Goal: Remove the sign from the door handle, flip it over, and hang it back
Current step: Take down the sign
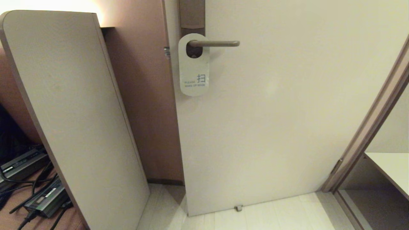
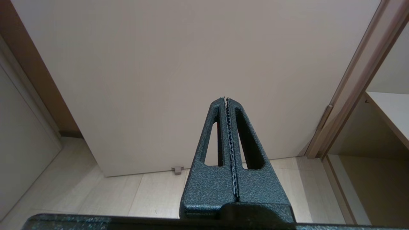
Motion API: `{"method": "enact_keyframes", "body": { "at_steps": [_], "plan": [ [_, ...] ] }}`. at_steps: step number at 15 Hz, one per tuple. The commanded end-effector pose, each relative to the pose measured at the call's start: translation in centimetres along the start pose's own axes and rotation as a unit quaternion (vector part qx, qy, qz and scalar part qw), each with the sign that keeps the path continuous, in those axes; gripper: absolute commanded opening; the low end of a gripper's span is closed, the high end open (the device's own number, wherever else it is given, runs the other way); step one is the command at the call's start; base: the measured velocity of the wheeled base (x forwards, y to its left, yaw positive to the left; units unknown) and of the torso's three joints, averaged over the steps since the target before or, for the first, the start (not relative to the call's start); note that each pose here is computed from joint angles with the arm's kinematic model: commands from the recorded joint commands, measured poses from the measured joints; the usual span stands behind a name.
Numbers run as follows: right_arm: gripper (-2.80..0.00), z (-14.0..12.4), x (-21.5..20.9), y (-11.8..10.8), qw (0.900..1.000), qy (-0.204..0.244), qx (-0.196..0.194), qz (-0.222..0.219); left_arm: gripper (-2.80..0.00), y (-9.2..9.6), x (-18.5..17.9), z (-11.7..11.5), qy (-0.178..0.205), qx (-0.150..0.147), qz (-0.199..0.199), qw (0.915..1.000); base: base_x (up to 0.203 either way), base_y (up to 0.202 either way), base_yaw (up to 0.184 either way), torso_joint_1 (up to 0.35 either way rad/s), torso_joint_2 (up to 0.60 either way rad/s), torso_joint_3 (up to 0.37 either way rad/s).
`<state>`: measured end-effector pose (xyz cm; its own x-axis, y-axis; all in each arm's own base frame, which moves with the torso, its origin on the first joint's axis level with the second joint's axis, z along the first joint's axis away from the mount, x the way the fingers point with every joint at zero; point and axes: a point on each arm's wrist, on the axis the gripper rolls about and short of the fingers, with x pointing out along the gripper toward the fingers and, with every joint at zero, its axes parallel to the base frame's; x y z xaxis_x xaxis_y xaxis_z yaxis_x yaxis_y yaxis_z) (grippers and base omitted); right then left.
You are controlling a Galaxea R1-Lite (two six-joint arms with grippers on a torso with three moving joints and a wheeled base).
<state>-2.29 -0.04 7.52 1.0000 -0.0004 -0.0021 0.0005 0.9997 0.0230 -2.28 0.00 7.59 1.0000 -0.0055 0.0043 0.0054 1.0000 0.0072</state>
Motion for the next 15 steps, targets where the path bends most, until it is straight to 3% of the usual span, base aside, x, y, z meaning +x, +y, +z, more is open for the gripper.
{"method": "enact_keyframes", "body": {
  "at_steps": [1,9,11,15],
  "plan": [
    [-2.8,0.0,0.0,0.0,1.0,0.0,0.0,-0.001,-2.8,0.0,0.0,0.0,0.0,0.001,0.0,1.0,0.0,0.0,0.0,0.0,0.0,0.0],
    [-2.8,0.0,0.0,0.0,1.0,0.0,0.0,0.0,-2.8,0.0,-0.1,0.2,0.0,0.02,-0.007,0.9998,0.0,0.0,0.0,0.0,0.0,0.0],
    [-2.8,0.0,0.0,0.0,1.0,0.0,0.0,0.0,-2.8,-0.1,-0.3,1.3,-0.01,0.021,-0.02,0.9995,0.0,0.0,0.0,0.0,0.0,0.0],
    [-2.8,0.0,0.0,0.0,1.0,0.0,0.0,0.0,-2.8,-0.1,0.5,4.9,0.021,0.004,-0.036,0.9991,0.0,0.0,0.0,0.0,0.0,0.0]
  ]
}}
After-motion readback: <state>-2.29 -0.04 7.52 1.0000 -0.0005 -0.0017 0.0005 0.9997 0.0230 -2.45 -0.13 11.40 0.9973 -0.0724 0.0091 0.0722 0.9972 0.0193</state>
